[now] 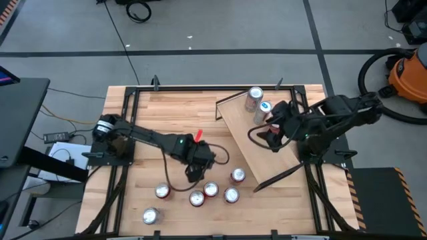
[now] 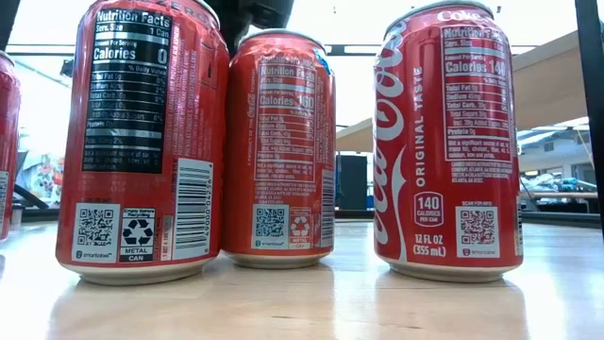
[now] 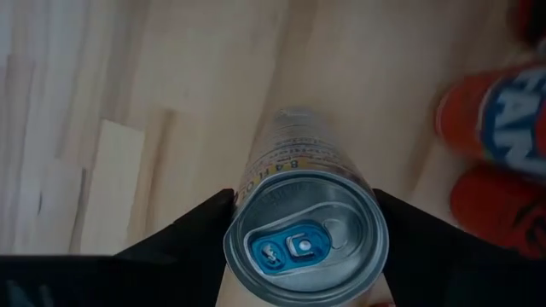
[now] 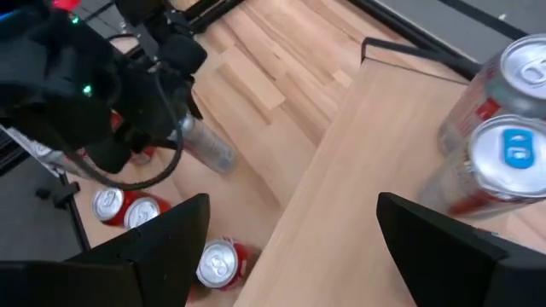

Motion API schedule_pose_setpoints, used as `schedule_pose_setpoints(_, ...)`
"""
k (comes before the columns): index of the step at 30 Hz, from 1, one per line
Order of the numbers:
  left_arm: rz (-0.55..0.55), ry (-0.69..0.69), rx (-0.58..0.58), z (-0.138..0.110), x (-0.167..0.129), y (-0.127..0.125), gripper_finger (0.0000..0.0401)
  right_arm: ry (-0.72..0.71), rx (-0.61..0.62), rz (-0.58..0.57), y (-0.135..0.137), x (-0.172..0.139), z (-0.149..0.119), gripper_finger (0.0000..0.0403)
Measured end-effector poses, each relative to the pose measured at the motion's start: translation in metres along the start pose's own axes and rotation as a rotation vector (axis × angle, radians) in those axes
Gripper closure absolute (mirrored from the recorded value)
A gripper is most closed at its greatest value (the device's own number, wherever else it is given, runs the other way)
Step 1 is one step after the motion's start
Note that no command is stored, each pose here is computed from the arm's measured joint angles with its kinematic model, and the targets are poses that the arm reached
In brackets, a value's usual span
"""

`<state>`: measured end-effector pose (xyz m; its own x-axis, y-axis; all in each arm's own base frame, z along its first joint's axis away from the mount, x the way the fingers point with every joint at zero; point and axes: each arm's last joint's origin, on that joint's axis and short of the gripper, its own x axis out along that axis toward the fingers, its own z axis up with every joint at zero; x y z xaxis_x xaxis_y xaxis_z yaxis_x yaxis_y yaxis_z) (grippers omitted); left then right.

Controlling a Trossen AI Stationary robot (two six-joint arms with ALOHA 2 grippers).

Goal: Place canned beverage on shelf
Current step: Put the blue soda can on the shelf aligned with the other blue soda can

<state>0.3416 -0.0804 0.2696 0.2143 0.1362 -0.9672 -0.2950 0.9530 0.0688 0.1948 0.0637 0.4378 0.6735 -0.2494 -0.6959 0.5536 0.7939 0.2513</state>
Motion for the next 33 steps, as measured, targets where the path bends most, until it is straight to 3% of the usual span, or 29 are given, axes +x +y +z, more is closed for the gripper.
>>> schedule_pose_setpoints(7,-0.039,-0.09,-0.055,0.024,-0.037,0.017,0.015,0.014,-0.069,-0.031,-0.009,-0.005,-0.001,0.0056)
schedule_pose_setpoints(16,-0.066,-0.194,-0.165,0.052,-0.081,0.056,0.015,0.068,-0.166,-0.104,-0.021,-0.002,0.0,0.0056)
schedule_pose_setpoints(24,-0.125,-0.262,-0.228,0.081,-0.096,0.076,0.015,0.051,-0.277,-0.032,-0.034,-0.011,0.01,0.0056)
schedule_pose_setpoints(33,-0.227,-0.376,-0.279,0.12,-0.096,0.086,0.015,0.01,-0.353,-0.095,-0.055,-0.015,0.022,0.0056)
